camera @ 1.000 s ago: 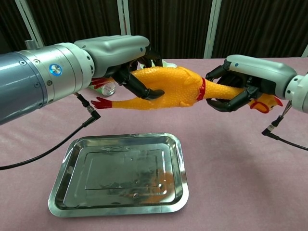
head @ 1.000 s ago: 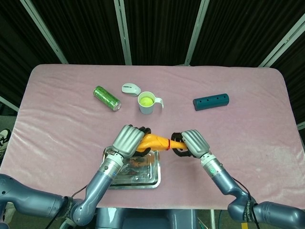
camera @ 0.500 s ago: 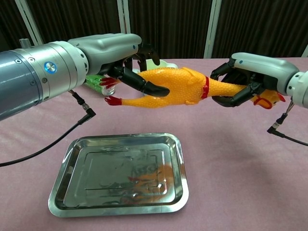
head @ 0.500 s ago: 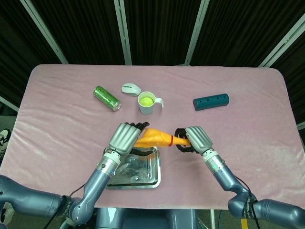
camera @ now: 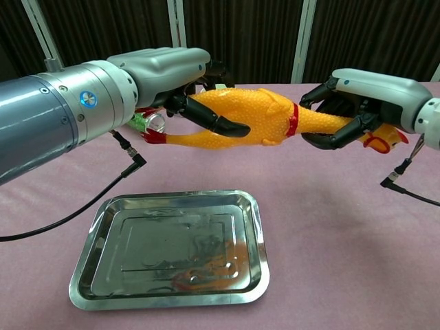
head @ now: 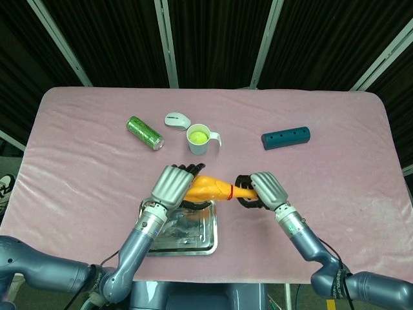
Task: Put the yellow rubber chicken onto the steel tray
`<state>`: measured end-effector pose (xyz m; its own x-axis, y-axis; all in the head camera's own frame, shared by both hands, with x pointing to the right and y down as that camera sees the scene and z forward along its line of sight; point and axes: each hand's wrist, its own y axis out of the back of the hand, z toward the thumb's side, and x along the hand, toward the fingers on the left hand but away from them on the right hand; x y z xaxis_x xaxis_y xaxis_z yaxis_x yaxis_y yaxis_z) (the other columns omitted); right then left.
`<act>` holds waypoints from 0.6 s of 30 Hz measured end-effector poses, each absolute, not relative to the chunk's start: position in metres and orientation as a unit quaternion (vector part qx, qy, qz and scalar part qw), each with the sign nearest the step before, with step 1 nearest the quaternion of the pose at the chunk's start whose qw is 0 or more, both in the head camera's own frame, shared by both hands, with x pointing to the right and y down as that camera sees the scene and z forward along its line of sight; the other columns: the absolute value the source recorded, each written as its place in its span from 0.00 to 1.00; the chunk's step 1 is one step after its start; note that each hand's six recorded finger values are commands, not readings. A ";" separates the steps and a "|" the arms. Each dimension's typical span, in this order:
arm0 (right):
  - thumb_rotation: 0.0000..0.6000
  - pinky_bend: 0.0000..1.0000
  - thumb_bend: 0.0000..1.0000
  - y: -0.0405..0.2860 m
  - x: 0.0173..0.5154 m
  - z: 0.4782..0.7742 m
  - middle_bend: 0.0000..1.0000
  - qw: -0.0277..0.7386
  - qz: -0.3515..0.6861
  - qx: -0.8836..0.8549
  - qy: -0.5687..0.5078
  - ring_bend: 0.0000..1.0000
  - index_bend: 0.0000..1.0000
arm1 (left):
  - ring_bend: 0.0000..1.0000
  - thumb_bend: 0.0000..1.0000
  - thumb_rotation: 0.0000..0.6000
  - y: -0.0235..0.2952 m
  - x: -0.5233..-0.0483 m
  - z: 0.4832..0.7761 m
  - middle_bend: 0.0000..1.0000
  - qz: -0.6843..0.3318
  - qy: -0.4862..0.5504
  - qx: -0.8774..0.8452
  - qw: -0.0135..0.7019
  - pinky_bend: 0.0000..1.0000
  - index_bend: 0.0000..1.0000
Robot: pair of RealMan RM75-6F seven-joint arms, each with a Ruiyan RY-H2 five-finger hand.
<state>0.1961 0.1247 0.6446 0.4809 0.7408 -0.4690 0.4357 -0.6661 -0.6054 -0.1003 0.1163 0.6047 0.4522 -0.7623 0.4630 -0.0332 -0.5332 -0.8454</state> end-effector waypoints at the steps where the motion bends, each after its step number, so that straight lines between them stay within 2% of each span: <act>1: 1.00 0.85 0.78 0.125 0.196 0.644 0.78 0.207 0.367 -0.836 -0.352 0.72 1.00 | 0.41 0.12 0.69 0.117 -0.099 0.605 0.35 -0.451 0.264 -0.751 0.404 0.50 0.24; 3: 1.00 0.85 0.78 0.126 0.196 0.643 0.78 0.205 0.364 -0.837 -0.353 0.72 1.00 | 0.41 0.23 0.74 0.118 -0.097 0.605 0.38 -0.450 0.262 -0.752 0.404 0.51 0.28; 6: 1.00 0.85 0.78 0.127 0.196 0.641 0.78 0.206 0.361 -0.838 -0.353 0.72 1.00 | 0.46 0.39 0.93 0.120 -0.094 0.605 0.46 -0.448 0.261 -0.753 0.405 0.54 0.38; 8: 1.00 0.85 0.79 0.127 0.196 0.640 0.78 0.206 0.360 -0.839 -0.353 0.72 1.00 | 0.50 0.47 1.00 0.120 -0.093 0.605 0.52 -0.444 0.264 -0.755 0.403 0.57 0.45; 10: 1.00 0.85 0.79 0.127 0.197 0.639 0.78 0.207 0.360 -0.838 -0.354 0.72 1.00 | 0.55 0.55 1.00 0.120 -0.092 0.604 0.58 -0.440 0.268 -0.756 0.405 0.59 0.51; 18: 1.00 0.86 0.79 0.128 0.199 0.639 0.78 0.203 0.358 -0.839 -0.357 0.72 1.00 | 0.63 0.74 1.00 0.120 -0.092 0.604 0.69 -0.431 0.280 -0.753 0.410 0.64 0.63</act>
